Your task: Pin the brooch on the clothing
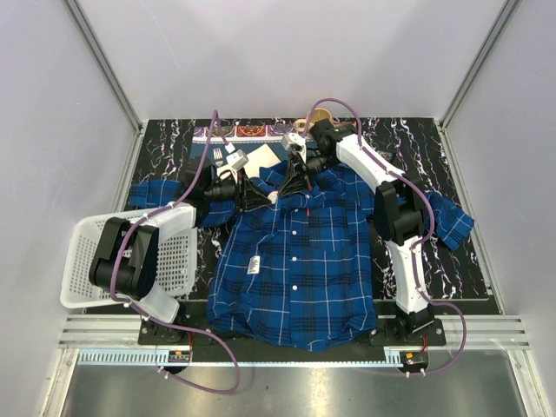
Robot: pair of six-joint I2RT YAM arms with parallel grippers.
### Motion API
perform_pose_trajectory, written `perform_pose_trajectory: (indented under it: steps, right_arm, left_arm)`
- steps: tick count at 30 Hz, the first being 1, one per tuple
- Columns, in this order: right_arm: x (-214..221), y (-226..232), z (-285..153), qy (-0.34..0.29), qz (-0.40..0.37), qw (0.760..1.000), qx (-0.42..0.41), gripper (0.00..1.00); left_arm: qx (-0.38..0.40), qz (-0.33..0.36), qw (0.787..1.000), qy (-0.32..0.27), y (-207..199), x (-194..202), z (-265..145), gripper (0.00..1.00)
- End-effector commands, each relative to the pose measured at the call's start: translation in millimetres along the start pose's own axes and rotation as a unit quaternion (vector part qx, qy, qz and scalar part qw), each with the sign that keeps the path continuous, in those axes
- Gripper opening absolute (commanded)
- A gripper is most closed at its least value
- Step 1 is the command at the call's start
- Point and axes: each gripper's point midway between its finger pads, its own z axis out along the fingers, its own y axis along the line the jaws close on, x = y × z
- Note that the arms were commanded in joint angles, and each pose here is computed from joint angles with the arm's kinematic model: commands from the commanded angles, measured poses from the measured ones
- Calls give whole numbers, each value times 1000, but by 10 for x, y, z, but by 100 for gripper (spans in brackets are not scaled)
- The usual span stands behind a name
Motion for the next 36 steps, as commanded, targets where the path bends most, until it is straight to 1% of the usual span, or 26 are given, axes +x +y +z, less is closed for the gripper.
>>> perform_pose_trajectory:
  steps: [1, 3, 4, 6, 7, 9, 10, 11, 12, 13, 14, 15, 16, 17, 19, 21, 23, 27, 33, 35, 36]
  right_arm:
    - [-163, 62, -18, -19, -9, 1000, -5, 0]
    - [-158, 61, -19, -18, -9, 1000, -5, 0]
    - [-153, 63, -18, -18, -8, 1000, -5, 0]
    - [-156, 63, -19, -18, -10, 1000, -4, 0]
    - [-151, 67, -25, -18, -9, 1000, -4, 0]
    - [-150, 66, -33, -17, -10, 1000, -3, 0]
    - [-149, 67, -34, -16, -11, 1000, -3, 2]
    - [-158, 64, -51, -16, -17, 1000, -1, 8]
    - [-147, 68, -58, -15, -17, 1000, 1, 25]
    - [-142, 62, -73, -14, -19, 1000, 3, 34]
    - [-141, 52, -104, -12, -25, 1000, 7, 39]
    - [-122, 52, -120, -8, -28, 1000, 9, 49]
    - [-124, 76, -139, -7, -31, 999, 10, 52]
    - [-115, 74, -150, -3, -52, 999, 11, 55]
    - [-87, 122, -162, 6, -66, 998, 10, 59]
    - [-117, 130, -151, 4, -72, 997, 8, 61]
    - [-149, 134, -143, -1, -59, 998, 7, 59]
    - [-146, 158, -81, 7, -57, 998, 2, 56]
    - [-120, 149, -31, 17, -54, 998, 4, 55]
    - [-129, 146, -20, 18, -33, 999, 9, 55]
    - [-145, 99, -15, 18, -43, 999, 14, 54]
  left_arm:
    - [14, 70, 997, -41, -101, -332, -3, 34]
    - [15, 66, 997, -41, -91, -333, 16, 30]
    - [15, 64, 997, -41, -86, -333, 19, 24]
    - [15, 61, 997, -40, -89, -336, 36, 17]
    - [15, 58, 997, -39, -77, -330, 43, 8]
    - [16, 50, 998, -38, -78, -330, 48, 4]
    - [16, 45, 998, -36, -73, -319, 51, 3]
    - [15, 39, 999, -34, -65, -303, 54, 0]
    - [15, 37, 999, -32, -70, -300, 52, 0]
    - [14, 32, 999, -30, -58, -285, 56, 0]
    - [15, 26, 999, -27, -59, -269, 57, 0]
    - [15, 21, 999, -27, -63, -273, 57, 0]
    - [14, 18, 999, -26, -57, -264, 58, 0]
    - [14, 18, 999, -26, -58, -264, 58, 0]
    - [13, 14, 999, -25, -45, -259, 65, 0]
    - [16, 10, 1000, -25, -47, -260, 70, 0]
    - [14, 10, 1000, -26, -36, -261, 74, 0]
    - [14, 11, 999, -28, -22, -292, 84, 0]
    - [13, 7, 1000, -27, -17, -289, 88, 0]
    - [13, 6, 1000, -27, -17, -285, 88, 0]
    - [13, 6, 1000, -27, -20, -284, 86, 0]
